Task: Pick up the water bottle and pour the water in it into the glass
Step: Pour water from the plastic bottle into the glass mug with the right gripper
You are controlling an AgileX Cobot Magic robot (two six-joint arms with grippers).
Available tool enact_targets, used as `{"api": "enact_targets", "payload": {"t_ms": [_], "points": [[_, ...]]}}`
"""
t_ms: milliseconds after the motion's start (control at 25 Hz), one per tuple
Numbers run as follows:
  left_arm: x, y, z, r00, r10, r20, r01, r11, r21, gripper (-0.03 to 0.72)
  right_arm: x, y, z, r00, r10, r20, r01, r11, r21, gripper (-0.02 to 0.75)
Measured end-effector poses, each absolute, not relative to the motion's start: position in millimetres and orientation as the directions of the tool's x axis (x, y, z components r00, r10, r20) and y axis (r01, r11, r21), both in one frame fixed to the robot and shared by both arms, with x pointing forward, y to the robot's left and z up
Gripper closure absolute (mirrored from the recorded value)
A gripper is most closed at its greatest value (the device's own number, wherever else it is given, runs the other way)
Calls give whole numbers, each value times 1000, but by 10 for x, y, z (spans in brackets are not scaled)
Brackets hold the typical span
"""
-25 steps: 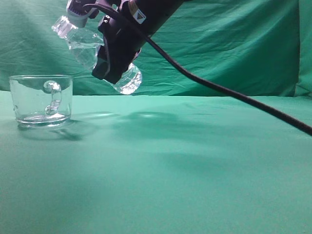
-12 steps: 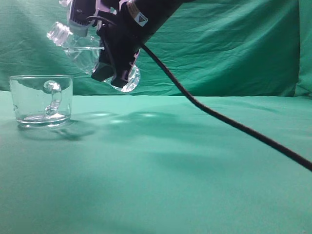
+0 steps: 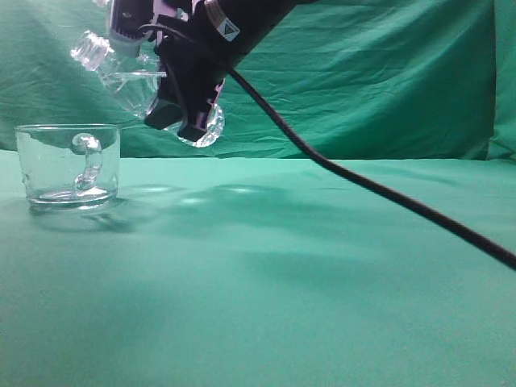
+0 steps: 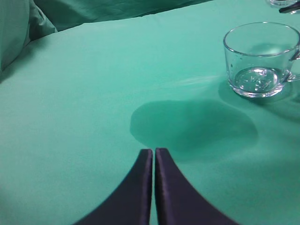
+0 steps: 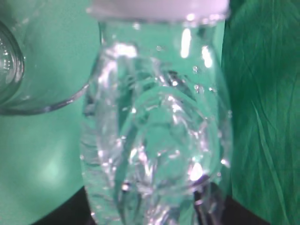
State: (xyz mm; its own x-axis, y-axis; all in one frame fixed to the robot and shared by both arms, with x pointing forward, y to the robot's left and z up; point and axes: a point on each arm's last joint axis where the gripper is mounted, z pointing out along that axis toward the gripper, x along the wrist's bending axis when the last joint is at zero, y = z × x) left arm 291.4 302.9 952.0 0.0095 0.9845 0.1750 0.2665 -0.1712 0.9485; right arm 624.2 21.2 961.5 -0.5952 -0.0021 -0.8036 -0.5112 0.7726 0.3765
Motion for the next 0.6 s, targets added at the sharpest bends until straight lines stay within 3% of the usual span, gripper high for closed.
{"api": "enact_targets", "payload": {"t_ms": [240,600], "points": [[2914,3029,9520,9,985,175,266,-171,949,688,6294,255,9586,-578,-19,-816,-528,770,357,447],[2914,3029,9520,9,985,175,266,-171,949,688,6301,270,9568,-502,-142,-853,-614,753,236,447]]}}
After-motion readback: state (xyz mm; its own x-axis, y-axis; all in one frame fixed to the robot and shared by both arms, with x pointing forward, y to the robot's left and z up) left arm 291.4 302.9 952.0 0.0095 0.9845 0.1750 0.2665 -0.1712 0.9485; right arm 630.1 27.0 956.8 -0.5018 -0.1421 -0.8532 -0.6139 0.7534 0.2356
